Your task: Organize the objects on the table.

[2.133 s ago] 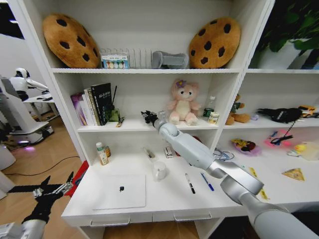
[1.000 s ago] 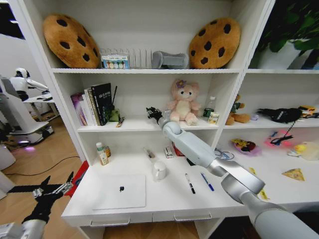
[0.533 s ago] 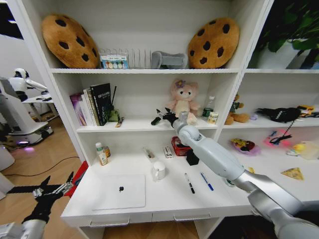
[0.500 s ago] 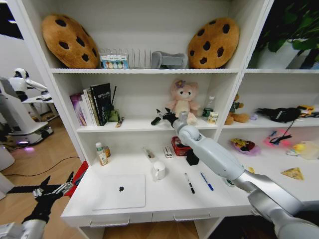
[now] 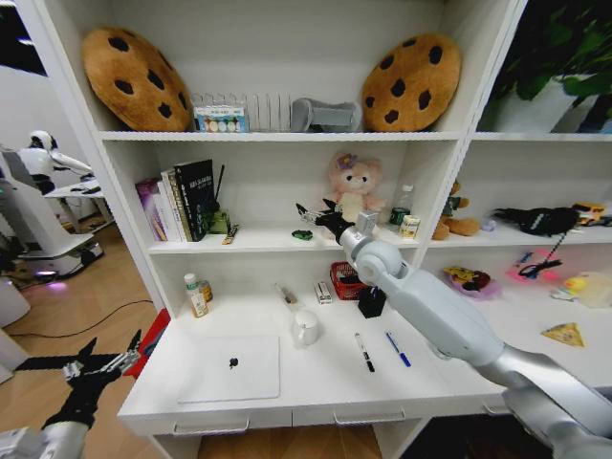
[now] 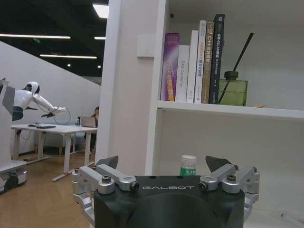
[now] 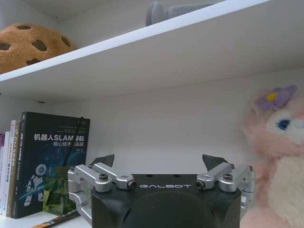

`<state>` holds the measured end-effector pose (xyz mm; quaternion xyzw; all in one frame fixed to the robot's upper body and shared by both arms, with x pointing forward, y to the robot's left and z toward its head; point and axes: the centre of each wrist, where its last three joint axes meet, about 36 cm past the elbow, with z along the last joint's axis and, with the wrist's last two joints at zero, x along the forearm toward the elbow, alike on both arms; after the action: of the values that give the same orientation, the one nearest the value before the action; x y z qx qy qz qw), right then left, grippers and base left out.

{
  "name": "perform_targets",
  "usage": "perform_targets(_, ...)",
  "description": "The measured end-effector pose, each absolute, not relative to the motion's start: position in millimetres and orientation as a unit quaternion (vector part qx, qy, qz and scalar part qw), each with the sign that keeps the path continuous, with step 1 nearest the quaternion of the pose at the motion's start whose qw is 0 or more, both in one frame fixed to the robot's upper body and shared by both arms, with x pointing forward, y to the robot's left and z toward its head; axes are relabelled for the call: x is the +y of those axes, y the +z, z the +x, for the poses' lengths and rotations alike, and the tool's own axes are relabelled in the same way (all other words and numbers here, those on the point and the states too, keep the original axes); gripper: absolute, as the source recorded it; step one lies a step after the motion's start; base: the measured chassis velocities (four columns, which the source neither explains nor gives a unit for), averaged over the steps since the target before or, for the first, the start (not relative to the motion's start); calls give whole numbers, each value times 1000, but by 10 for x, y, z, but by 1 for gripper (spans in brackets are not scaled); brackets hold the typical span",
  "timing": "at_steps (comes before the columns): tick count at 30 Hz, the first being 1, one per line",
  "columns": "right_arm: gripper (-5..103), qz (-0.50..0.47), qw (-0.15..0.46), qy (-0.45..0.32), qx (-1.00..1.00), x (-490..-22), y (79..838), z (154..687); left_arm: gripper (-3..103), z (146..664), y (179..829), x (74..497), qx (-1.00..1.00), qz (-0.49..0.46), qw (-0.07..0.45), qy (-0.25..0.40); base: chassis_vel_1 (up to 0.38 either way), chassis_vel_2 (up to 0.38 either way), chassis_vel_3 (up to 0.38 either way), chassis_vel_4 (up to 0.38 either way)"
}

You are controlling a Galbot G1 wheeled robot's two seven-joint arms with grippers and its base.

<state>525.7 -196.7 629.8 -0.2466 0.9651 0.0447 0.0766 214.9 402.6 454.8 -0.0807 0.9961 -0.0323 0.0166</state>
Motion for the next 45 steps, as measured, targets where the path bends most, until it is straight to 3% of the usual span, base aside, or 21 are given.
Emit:
perform_targets(11,100,-216,66,55,973,-2351,6093,4700,100,2149,4548,4026,996,-81,17,-32,0,0,0,0)
perform_targets(14,100,-191,77,45,977,-2620,6037,4253,100,2150,4548,4026,996,-81,17,-32,0,0,0,0)
perform_targets(19,100,-163,77,36,983,-2788,5901,3986,100,2150,4548,4026,996,-81,17,-32,0,0,0,0)
perform_targets(28,100,-63,32,32,997,-2990,5346,3151,100,2150,4548,4026,996,-81,17,-32,0,0,0,0)
perform_targets(34,100,-19,-29,26,999,-3057,4829,2825,100,2149,4548,4026,996,-81,17,-32,0,0,0,0)
perform_targets(38,100,-5,-65,41,997,-3049,4675,2810,100,2150,4548,4026,996,-81,17,-32,0,0,0,0)
perform_targets(45,102,10,-184,75,980,-3077,4530,2989,100,2149,4548,4026,996,-81,17,-32,0,0,0,0)
